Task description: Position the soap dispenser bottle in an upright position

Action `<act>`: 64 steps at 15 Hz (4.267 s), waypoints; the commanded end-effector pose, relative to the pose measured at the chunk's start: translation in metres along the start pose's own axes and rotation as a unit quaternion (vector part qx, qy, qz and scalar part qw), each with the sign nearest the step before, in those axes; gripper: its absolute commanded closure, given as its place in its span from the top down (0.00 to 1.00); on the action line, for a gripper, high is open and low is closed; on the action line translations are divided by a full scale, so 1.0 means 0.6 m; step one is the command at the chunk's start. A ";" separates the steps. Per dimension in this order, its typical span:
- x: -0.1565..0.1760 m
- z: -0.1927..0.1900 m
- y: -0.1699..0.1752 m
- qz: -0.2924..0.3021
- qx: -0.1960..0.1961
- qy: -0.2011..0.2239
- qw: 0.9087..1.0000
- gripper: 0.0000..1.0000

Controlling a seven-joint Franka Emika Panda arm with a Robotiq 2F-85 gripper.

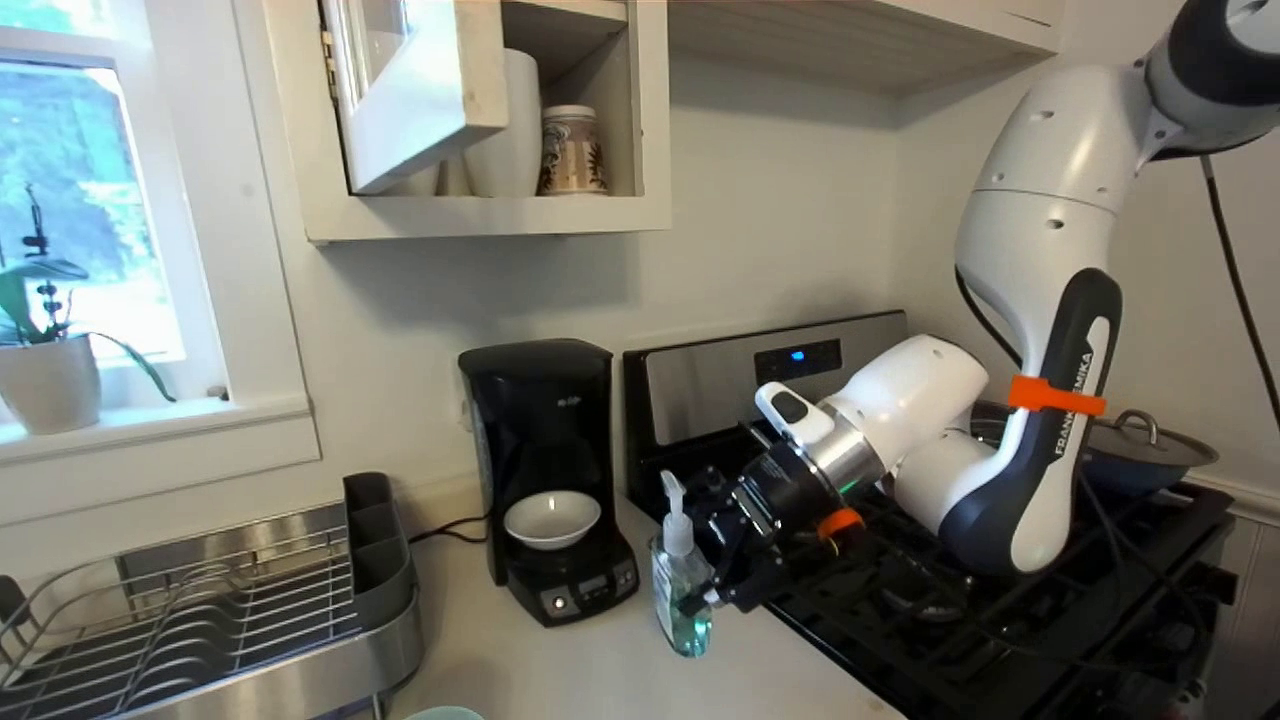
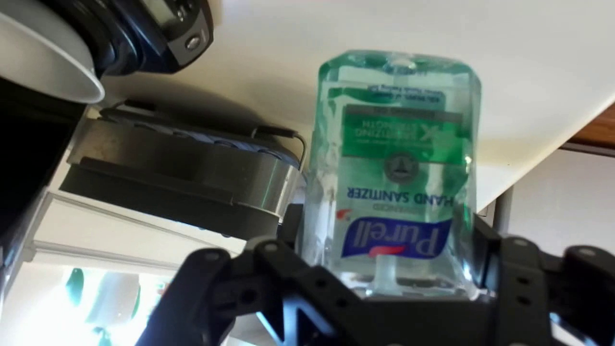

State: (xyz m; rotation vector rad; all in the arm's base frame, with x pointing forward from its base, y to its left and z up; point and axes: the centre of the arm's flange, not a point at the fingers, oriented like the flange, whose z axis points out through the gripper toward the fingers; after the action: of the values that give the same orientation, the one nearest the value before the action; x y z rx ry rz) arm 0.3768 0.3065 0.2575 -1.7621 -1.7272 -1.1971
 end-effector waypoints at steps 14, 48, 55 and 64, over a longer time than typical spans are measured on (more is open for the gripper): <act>-0.086 0.072 0.038 0.036 0.028 0.007 0.999 0.50; 0.035 0.013 -0.010 0.155 -0.017 -0.165 0.974 1.00; 0.079 0.005 -0.040 0.296 -0.100 -0.164 0.936 1.00; 0.070 0.014 -0.006 0.294 -0.082 -0.156 0.939 1.00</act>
State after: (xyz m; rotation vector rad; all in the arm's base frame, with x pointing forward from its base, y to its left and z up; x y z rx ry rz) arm 0.3704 0.3388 0.2847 -2.4411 -1.1130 -0.8422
